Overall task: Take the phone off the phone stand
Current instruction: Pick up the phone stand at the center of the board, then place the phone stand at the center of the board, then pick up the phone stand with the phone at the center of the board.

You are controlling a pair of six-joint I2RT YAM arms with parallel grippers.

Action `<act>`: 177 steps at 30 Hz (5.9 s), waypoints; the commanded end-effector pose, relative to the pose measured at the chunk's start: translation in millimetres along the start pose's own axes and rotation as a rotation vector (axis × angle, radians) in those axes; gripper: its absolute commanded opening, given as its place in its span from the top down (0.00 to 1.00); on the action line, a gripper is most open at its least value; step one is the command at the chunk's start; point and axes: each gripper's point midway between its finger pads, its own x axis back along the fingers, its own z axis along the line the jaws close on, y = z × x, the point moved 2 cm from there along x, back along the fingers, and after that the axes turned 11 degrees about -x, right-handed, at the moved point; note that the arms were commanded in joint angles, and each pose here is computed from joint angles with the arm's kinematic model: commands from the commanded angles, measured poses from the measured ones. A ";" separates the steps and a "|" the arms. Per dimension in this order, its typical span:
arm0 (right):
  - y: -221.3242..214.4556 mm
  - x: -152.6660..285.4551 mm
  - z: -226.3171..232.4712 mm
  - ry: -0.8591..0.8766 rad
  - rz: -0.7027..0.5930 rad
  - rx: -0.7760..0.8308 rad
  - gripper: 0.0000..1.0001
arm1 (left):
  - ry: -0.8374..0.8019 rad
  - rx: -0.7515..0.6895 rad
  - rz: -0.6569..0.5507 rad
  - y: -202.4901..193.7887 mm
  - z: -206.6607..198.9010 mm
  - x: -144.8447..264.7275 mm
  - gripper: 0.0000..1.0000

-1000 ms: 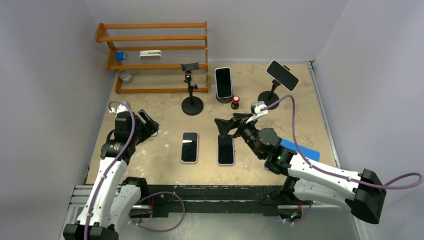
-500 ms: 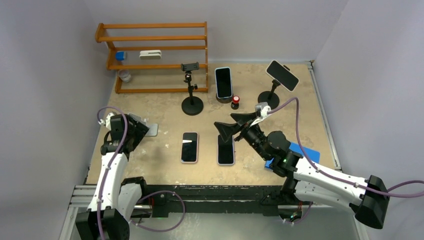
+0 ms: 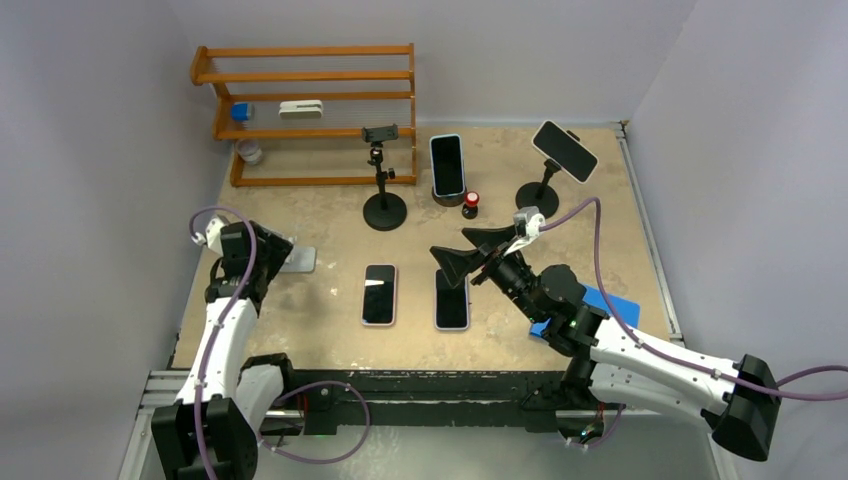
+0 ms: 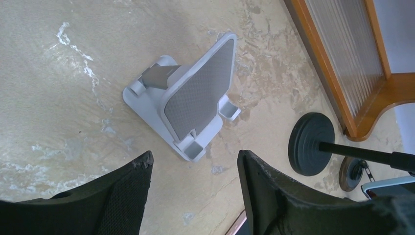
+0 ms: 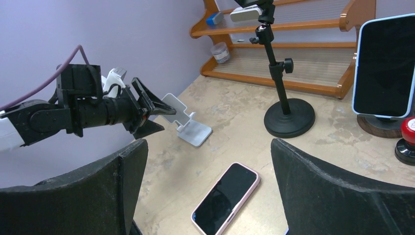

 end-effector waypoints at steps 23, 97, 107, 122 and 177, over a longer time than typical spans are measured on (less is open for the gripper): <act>13.3 0.6 6.5 0.021 -0.054 0.010 0.04 | -0.045 0.146 -0.074 14.0 1.9 -33.2 0.59; 11.1 -3.6 5.3 0.005 -0.031 0.036 0.05 | -0.897 -0.691 -0.029 6.6 -164.7 -96.2 1.00; 11.0 -4.3 5.3 0.004 -0.031 0.036 0.05 | -0.762 -0.677 -0.060 19.6 -148.6 -101.7 1.00; 16.3 -2.0 4.6 -0.013 -0.040 0.036 0.05 | -0.678 -0.609 -0.049 20.3 -138.2 -97.9 0.52; 191.0 -70.7 11.2 -0.486 -0.379 0.128 0.01 | -1.380 -0.656 -0.106 -1.2 -289.7 185.7 0.00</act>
